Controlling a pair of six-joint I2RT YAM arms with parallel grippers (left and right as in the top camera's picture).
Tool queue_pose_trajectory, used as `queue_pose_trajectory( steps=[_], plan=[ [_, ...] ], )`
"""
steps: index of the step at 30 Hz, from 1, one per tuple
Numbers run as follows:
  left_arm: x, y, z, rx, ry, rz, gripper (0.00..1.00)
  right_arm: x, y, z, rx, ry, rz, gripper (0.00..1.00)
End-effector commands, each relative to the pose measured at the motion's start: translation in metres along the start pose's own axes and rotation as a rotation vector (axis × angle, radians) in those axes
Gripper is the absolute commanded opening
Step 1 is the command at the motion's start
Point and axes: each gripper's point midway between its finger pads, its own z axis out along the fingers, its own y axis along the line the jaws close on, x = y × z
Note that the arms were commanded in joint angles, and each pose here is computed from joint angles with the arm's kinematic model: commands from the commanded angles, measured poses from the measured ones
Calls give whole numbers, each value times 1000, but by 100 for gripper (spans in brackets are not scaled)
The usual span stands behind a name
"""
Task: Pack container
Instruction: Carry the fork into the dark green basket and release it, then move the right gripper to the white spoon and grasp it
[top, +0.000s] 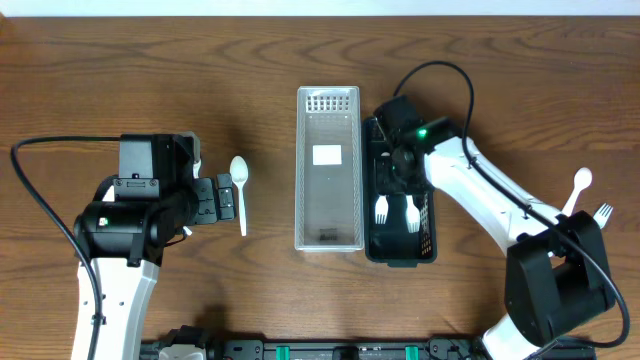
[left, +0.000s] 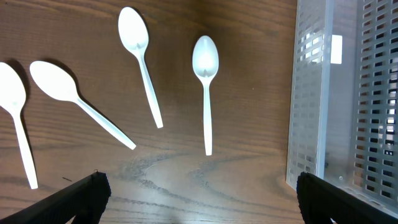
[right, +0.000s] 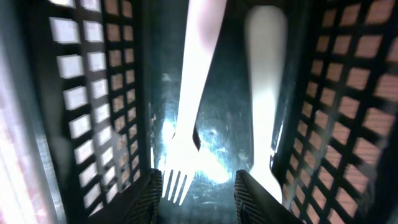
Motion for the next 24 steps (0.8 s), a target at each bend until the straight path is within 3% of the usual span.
queue_pose_trajectory(
  steps=[1, 7, 10, 17, 24],
  plan=[
    [-5, 1, -5, -9, -18, 1, 98, -49, -9, -47, 27, -154, 18, 41],
    [-5, 1, -5, -9, -18, 1, 98, -108, -91, -146, 113, -352, 240, 49],
    [-5, 1, -5, -9, -18, 1, 98, -114, -148, -164, 148, -371, 382, 54],
    [-5, 1, -5, -9, -18, 1, 98, -85, -281, -148, 259, -280, 649, 69],
    [-5, 1, -5, -9, -18, 1, 98, -60, -349, -102, 232, -187, 724, 75]
  ],
)
